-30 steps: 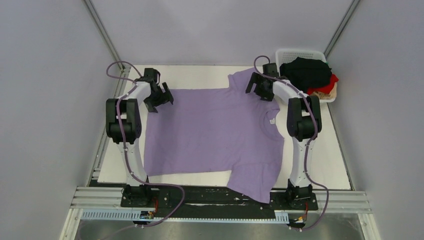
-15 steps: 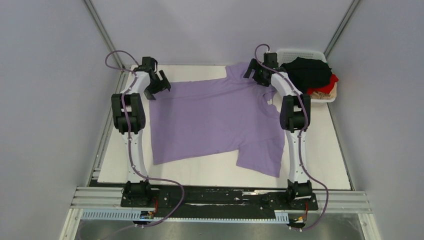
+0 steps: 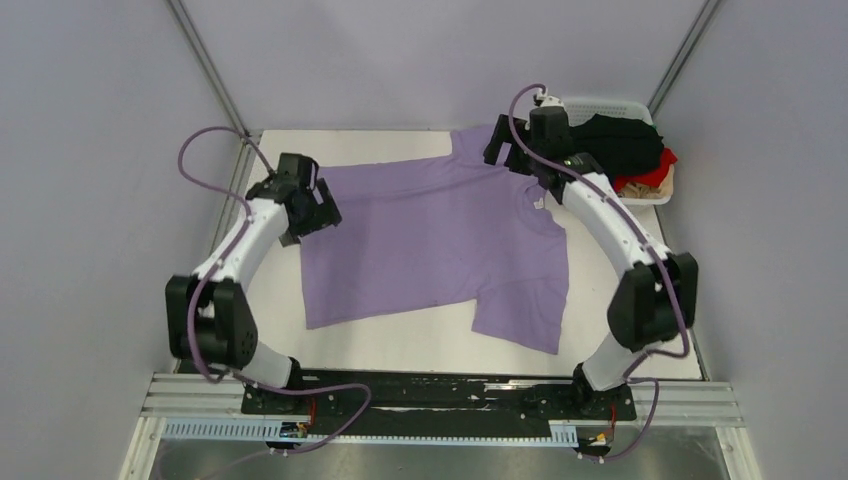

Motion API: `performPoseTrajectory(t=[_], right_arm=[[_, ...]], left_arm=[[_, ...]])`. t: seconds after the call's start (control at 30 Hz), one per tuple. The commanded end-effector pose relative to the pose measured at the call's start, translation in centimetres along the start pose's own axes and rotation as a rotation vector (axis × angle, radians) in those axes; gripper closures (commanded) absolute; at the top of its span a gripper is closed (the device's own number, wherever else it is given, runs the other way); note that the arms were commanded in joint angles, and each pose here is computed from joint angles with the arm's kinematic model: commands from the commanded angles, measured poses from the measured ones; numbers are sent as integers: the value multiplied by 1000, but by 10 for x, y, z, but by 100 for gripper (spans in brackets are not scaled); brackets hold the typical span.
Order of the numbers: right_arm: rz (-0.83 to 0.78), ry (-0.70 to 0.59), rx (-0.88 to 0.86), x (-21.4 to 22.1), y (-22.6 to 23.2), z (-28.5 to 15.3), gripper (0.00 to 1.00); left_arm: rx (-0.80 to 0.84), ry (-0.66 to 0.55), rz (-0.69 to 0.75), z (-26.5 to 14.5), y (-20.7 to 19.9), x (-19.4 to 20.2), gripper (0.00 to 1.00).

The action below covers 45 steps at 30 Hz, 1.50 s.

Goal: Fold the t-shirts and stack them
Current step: Grab the side of the flattened tshirt closest away from the robot with both arms

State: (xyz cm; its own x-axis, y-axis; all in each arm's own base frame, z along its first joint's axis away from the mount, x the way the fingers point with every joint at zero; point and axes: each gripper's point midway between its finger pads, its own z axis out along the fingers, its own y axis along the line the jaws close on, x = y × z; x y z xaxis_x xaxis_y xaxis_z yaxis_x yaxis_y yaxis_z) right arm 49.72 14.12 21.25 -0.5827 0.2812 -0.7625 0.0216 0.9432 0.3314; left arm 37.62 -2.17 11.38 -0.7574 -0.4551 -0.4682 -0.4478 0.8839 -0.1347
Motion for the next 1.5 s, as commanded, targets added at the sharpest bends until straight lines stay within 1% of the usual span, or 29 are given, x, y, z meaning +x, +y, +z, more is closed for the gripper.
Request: performPoseTrajectory(t=[0.0,0.03,0.07,0.1,0.13,0.17,0.2,0.23,0.27,0.3,0.43,0.53,0.7,0.77,1.03,1.13,1.17,1.2,1.23,1.27,1.3,1.33,1.4,1.47], right_arm=[[112,-77,58,16,-16,-47,0],[135,-82,66,22,-22,-56,0],[153,-87,75,29,-27,-63,0],[165,-88,90,36,-35,-69,0],[179,-97,106,39,-43,-74,0],[191,-99,128,43,-53,-78,0],[202,-101,136,46,-60,-81,0],[212,-96,140,51,-65,-84,0],[221,-89,137,55,-69,-86,0],[225,-82,128,57,-70,-88,0],[224,-54,110,68,-74,-89,0],[230,-48,117,70,-78,-88,0],[244,-54,136,68,-86,-87,0],[248,-53,140,68,-89,-87,0],[254,-52,144,68,-95,-85,0],[257,-56,153,68,-98,-86,0],[258,-59,157,68,-100,-87,0],[260,-63,163,67,-102,-88,0],[262,-65,169,67,-104,-89,0],[263,-69,174,67,-106,-91,0],[265,-73,180,66,-107,-93,0],[267,-75,185,67,-109,-96,0],[272,-69,198,70,-113,-101,0],[264,-40,204,79,-114,-108,0]], left_arm=[[-110,57,4,-37,34,93,0],[-89,47,-27,-49,34,104,1],[-122,92,-28,-49,49,128,2],[-100,68,-80,-59,50,134,4],[-131,90,-90,-57,63,152,5],[-109,59,-151,-64,65,154,8],[-133,66,-192,-60,75,166,9],[-110,40,-228,-64,77,167,13],[-118,49,-266,-60,81,176,16],[-90,35,-290,-62,79,177,22],[-59,55,-388,-48,77,191,34],[-70,67,-439,-42,77,197,35],[-146,76,-458,-31,89,207,37],[-171,64,-472,-24,94,209,38],[-181,-46,-557,2,86,185,55],[-220,-66,-556,6,89,180,67],[-225,-86,-557,7,89,175,69],[-237,-89,-554,9,90,175,73],[-241,-104,-553,10,90,171,75],[-251,-106,-547,12,91,171,79],[-248,-116,-541,12,90,167,84],[-255,-113,-532,14,90,167,96],[-258,-122,-511,13,88,162,100],[-274,-172,-492,8,90,147,100]])
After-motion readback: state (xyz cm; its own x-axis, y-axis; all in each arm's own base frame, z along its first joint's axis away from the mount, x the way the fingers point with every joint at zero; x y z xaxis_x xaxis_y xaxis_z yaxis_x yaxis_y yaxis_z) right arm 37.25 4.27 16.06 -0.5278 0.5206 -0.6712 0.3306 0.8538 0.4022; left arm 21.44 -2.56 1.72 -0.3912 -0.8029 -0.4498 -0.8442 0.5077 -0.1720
